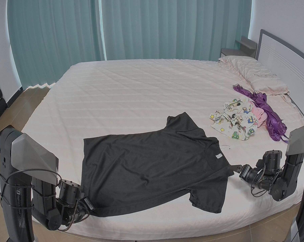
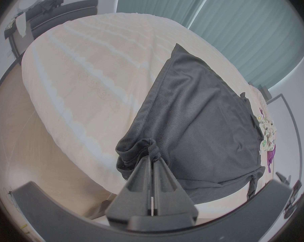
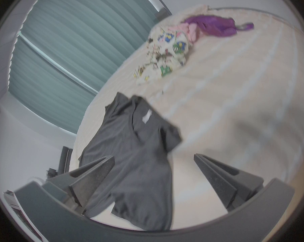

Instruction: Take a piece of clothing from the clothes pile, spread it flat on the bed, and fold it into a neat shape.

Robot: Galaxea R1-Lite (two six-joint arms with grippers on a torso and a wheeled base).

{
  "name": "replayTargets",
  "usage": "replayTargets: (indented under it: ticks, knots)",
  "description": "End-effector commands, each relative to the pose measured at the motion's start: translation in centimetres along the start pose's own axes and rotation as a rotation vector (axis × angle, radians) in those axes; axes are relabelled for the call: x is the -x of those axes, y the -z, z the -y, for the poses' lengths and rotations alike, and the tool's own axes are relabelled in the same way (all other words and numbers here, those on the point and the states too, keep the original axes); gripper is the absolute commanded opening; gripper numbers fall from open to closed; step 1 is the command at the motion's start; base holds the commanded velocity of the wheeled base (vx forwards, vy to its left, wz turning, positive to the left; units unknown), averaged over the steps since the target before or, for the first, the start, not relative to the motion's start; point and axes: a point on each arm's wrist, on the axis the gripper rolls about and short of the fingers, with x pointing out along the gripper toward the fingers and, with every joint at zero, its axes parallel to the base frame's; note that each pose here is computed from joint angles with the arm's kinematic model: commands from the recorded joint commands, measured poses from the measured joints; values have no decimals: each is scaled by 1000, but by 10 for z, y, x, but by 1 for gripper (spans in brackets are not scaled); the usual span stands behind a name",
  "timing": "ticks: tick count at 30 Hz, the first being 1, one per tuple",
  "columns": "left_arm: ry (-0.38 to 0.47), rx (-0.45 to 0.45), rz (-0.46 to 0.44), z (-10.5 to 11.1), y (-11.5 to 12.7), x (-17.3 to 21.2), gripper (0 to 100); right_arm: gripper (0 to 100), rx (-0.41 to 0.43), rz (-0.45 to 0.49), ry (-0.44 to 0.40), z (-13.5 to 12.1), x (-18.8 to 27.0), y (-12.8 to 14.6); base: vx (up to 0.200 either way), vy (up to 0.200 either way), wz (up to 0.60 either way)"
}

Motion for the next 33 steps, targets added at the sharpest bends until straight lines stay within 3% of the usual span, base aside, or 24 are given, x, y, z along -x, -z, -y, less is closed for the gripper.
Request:
replayTargets:
  ticks: [1,4,7,14,22,33]
  knots:
    - [16,53,-14,0,0,0,0,100,-38,-138,-2,-14,28,39,0,0,0]
    - [32,54,-9,1,0,1,0,100,35,-261,25,-12,42,68,0,0,0]
    - [37,53,-3,0,0,1,0,100,62,-293,35,-11,36,82,0,0,0]
    - [43,52,4,0,0,1,0,100,93,-270,65,-6,28,95,0,0,0]
    - [44,54,5,0,0,1,0,100,113,-286,37,-16,26,104,0,0,0]
    - [44,56,9,1,-1,1,0,100,86,-241,22,-26,14,107,0,0,0]
